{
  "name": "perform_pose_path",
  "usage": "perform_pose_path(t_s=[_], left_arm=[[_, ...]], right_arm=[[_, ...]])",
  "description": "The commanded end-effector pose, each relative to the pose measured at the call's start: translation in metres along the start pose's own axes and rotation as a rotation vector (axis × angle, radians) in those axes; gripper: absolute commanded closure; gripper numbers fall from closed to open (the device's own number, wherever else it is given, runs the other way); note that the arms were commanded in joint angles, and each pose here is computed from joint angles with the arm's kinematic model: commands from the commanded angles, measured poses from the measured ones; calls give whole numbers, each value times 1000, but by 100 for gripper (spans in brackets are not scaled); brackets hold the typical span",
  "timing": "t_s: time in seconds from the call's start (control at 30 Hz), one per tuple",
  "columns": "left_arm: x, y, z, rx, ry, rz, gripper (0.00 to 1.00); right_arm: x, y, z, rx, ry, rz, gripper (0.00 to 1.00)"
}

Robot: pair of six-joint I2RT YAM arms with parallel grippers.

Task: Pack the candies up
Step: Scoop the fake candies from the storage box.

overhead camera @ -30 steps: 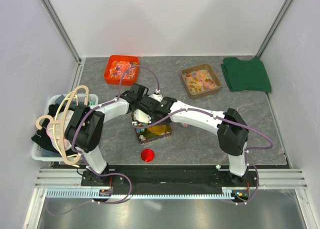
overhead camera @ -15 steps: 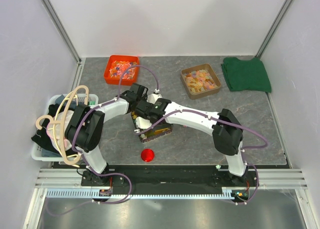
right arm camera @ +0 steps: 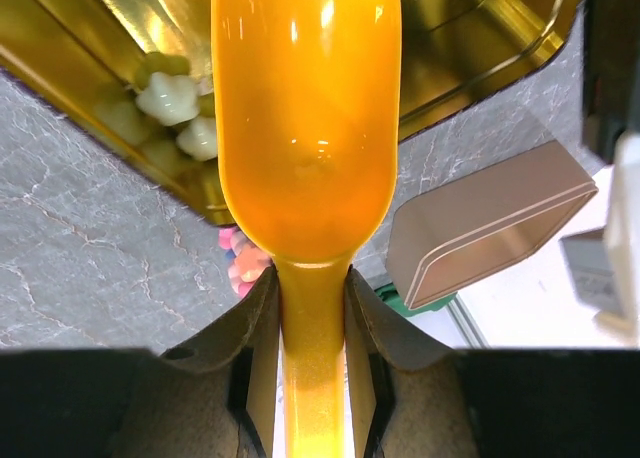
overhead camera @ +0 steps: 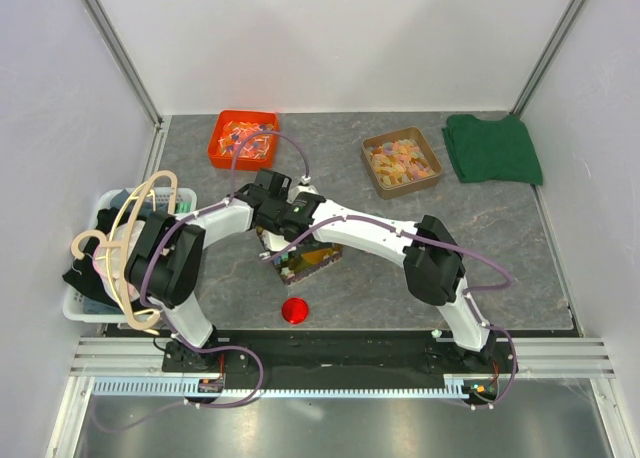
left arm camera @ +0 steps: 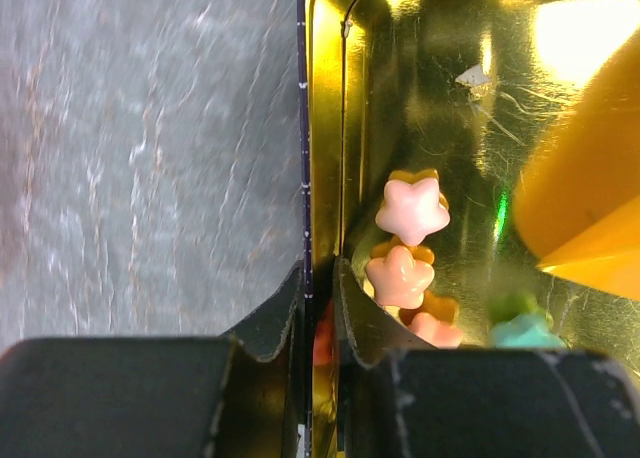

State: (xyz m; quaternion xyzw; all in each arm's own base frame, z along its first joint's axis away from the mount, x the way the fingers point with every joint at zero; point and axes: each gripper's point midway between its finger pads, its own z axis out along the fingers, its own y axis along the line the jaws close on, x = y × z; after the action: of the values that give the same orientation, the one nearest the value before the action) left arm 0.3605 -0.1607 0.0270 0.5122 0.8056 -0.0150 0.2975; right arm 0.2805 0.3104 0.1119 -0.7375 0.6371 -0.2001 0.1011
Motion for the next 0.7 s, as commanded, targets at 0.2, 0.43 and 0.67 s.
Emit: perform_pose_path(t_s=[0.2, 0.43, 0.67], left_arm=[[-3, 38, -24, -222, 17, -43, 98], [-13, 48, -32, -272, -16, -69, 98], [-21, 55, -42, -302, -42, -86, 98]], right_arm=[[-20, 1, -6, 19, -16, 3, 100], [-41, 3, -4, 31, -34, 4, 100], [-68, 1, 0, 62, -84, 38, 100]])
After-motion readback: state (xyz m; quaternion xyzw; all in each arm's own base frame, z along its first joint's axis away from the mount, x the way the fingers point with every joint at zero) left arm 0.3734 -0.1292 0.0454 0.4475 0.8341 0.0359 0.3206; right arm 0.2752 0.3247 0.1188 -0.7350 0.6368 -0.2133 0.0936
